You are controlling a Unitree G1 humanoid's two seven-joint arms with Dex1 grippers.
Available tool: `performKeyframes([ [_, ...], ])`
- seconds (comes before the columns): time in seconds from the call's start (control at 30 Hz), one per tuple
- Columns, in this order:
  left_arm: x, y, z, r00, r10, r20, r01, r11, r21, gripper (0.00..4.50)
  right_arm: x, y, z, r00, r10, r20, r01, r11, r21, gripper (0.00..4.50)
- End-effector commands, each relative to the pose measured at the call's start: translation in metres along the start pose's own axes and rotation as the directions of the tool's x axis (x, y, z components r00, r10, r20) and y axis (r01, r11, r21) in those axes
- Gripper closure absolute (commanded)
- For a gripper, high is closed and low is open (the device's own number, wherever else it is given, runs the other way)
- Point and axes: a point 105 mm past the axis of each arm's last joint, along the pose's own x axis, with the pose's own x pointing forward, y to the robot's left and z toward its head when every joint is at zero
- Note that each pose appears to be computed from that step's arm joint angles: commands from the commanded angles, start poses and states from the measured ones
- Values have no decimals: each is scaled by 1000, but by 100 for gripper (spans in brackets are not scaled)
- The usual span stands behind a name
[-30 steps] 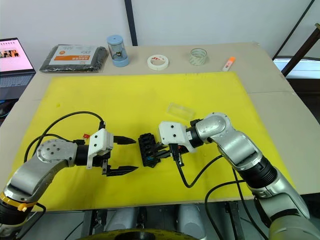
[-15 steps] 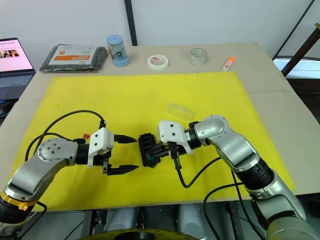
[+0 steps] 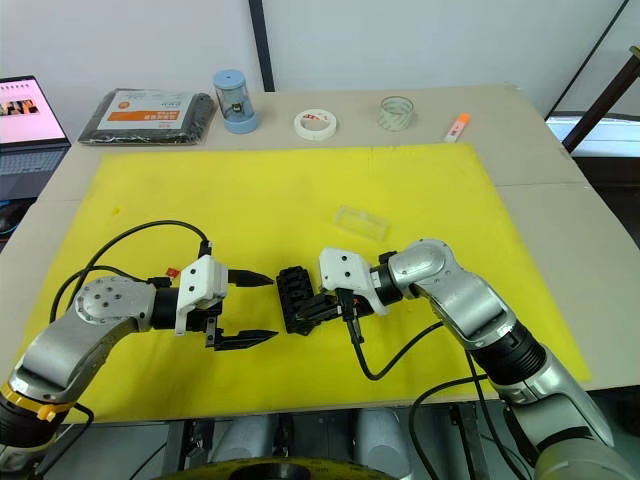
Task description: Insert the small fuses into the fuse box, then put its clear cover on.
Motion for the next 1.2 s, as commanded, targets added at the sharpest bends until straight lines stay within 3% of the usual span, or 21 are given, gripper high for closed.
performKeyframes([
  [0.03,0,0,6,1000,0,11,0,1000,28,0,-4,-3,7,1000,-18,10,18,999,-29,444],
  [0.5,1,-1,6,1000,-3,13,2,1000,27,0,-5,-4,12,999,-11,32,11,1000,-5,444],
  [1.2,1,-1,7,1000,-5,14,4,1000,27,0,0,0,-19,998,-15,-65,13,1000,-28,444],
])
